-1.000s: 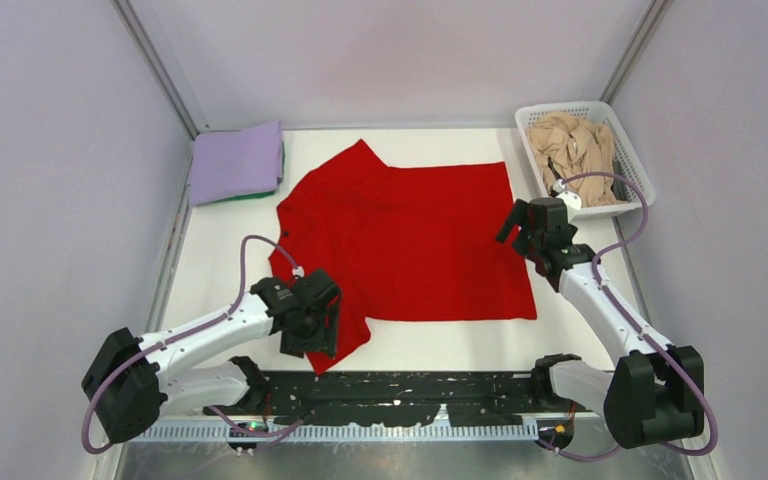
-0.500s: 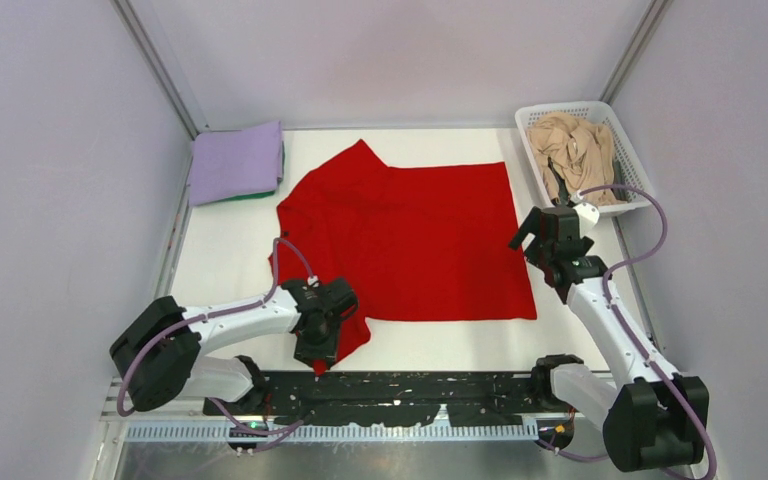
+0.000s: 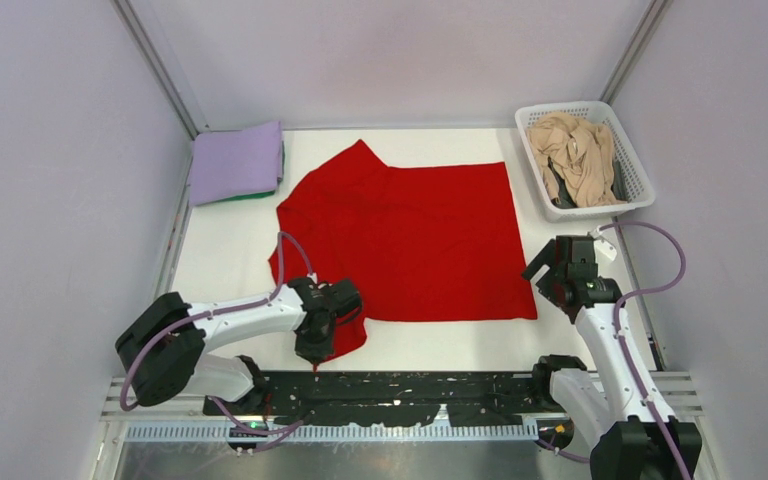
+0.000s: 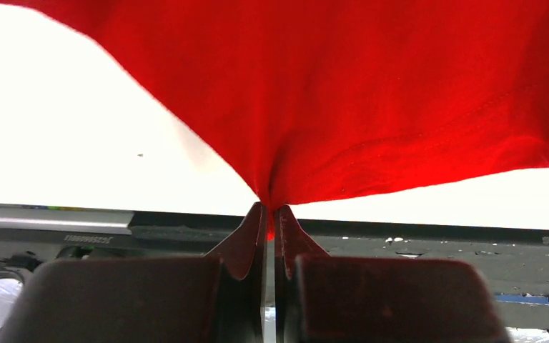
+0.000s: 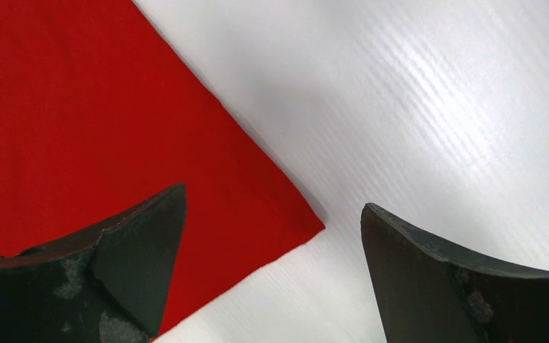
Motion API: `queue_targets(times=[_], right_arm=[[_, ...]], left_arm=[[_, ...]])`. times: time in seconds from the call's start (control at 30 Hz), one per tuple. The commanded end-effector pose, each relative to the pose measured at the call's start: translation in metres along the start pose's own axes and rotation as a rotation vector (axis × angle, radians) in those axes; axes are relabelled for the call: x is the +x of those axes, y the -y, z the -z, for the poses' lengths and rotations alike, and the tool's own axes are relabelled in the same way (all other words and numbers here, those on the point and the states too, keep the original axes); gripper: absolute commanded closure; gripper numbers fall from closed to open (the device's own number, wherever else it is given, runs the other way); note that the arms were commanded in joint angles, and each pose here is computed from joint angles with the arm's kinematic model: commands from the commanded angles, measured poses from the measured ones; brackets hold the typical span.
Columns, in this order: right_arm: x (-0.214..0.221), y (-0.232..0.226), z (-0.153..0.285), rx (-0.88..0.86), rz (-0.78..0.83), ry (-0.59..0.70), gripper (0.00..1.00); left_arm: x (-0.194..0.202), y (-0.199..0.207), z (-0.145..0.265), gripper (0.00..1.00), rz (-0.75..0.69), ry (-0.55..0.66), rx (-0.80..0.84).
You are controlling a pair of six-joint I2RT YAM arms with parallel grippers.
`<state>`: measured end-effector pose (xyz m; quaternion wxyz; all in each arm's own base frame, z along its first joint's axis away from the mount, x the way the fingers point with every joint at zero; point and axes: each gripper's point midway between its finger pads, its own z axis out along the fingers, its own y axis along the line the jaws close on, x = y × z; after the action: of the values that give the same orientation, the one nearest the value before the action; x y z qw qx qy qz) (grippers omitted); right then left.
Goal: Fold and stack the t-shirts
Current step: Grab the side of the flattened tshirt closest away from the robot with both arms
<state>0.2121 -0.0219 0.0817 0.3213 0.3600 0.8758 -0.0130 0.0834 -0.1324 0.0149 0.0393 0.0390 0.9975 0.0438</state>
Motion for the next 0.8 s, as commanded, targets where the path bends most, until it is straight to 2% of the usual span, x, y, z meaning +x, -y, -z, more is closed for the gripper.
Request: queue_targets(times=[0.0, 0.2, 0.43, 0.5, 0.57, 0.6, 0.63, 0.67, 0.77], right_arm=[[0.047, 0.013, 0.000, 0.024, -0.038, -0.179, 0.06], [0.075, 0.011, -0.017, -0.009, -0.117, -0.231, 0.27], [0.072, 0.012, -0.032, 0.015, -0.113, -0.207, 0.38], [0.074, 0.009, -0.034, 0.005, -0.112, -0.219, 0.45], [0.075, 0.006, -0.034, -0.007, -0.109, -0.233, 0.58], [0.075, 0.006, -0.033, -0.010, -0.106, -0.235, 0.71], [0.074, 0.006, -0.031, -0.010, -0.101, -0.235, 0.78], [0.073, 0.006, -0.030, -0.009, -0.099, -0.234, 0.90], [0.064, 0.012, -0.015, 0.027, -0.061, -0.225, 0.94]], left_arm=[[-0.008, -0.021, 0.012, 1.00, 0.013, 0.092, -0.051], [-0.006, -0.013, 0.013, 1.00, 0.012, 0.102, 0.022], [0.002, -0.013, 0.012, 1.00, -0.008, 0.075, 0.042], [0.000, -0.013, 0.013, 1.00, -0.008, 0.076, 0.038], [-0.001, -0.013, 0.014, 1.00, -0.010, 0.076, 0.028], [-0.001, -0.013, 0.015, 1.00, -0.009, 0.074, 0.028], [0.000, -0.013, 0.015, 1.00, -0.008, 0.074, 0.031], [-0.001, -0.012, 0.015, 1.00, -0.006, 0.075, 0.035], [-0.001, -0.013, 0.014, 1.00, 0.021, 0.087, 0.036]])
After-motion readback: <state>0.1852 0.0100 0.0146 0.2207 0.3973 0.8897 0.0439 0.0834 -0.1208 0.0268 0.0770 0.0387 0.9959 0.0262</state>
